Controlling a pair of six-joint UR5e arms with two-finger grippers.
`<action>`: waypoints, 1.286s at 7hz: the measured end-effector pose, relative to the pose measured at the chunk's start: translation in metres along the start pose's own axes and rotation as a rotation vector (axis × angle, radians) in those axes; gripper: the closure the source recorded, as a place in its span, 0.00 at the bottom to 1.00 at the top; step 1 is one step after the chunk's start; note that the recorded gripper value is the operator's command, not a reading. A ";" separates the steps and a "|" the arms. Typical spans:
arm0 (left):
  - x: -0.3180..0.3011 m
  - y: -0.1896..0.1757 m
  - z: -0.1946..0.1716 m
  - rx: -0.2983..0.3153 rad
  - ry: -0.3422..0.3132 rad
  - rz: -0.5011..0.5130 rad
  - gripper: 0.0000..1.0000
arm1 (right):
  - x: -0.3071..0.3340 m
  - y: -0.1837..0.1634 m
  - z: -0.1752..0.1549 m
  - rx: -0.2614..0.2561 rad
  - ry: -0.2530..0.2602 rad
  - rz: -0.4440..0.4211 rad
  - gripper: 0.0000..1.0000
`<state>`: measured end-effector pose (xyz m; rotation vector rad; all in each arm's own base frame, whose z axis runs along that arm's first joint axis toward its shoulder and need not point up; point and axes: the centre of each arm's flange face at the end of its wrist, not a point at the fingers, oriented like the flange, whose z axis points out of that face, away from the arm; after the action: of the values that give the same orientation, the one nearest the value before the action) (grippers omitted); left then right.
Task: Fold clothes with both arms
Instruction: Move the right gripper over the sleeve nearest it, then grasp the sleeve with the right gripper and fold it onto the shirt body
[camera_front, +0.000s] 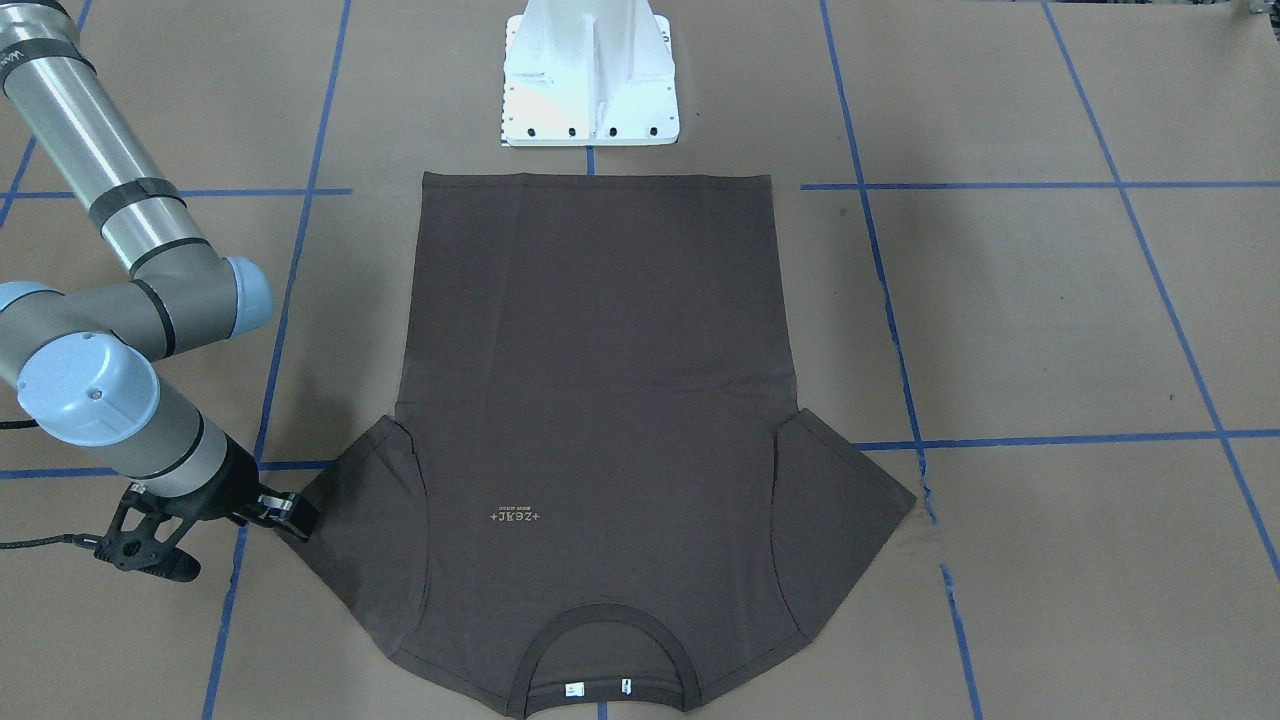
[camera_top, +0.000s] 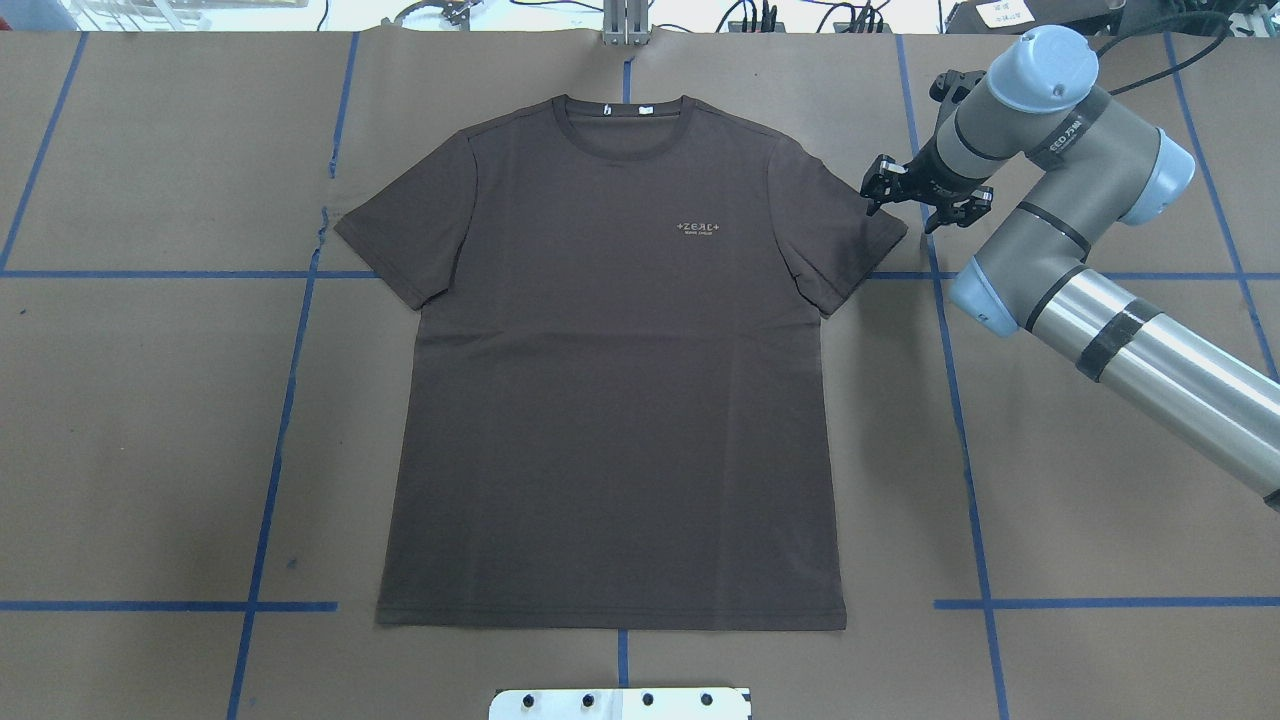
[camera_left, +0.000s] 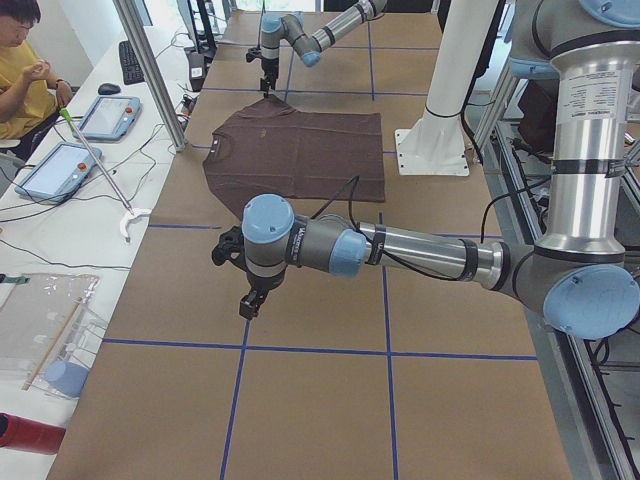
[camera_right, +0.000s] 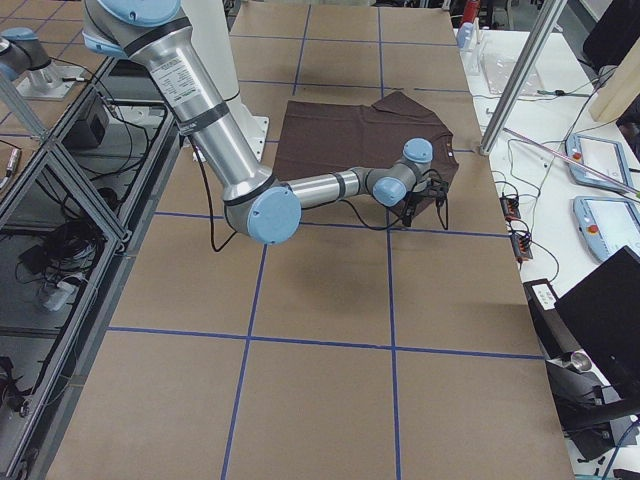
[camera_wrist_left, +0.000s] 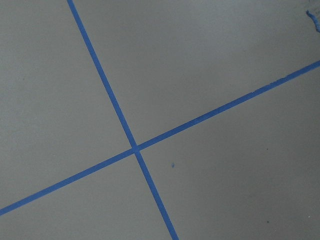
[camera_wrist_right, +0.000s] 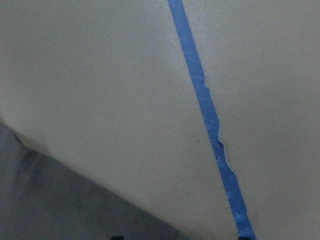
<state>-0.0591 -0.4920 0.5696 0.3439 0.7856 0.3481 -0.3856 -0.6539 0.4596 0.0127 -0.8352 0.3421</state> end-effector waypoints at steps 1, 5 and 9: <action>0.000 0.000 0.000 0.001 0.000 0.001 0.00 | 0.001 0.001 0.002 -0.002 0.003 0.007 0.92; 0.002 -0.001 -0.002 0.004 0.001 0.003 0.00 | -0.006 0.004 -0.001 -0.002 -0.006 0.038 1.00; 0.006 -0.002 -0.004 0.013 0.021 0.005 0.00 | -0.117 0.022 -0.034 0.058 -0.095 0.152 1.00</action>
<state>-0.0579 -0.4908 0.5623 0.3551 0.8075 0.3522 -0.4402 -0.6626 0.3489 0.0194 -0.9220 0.5122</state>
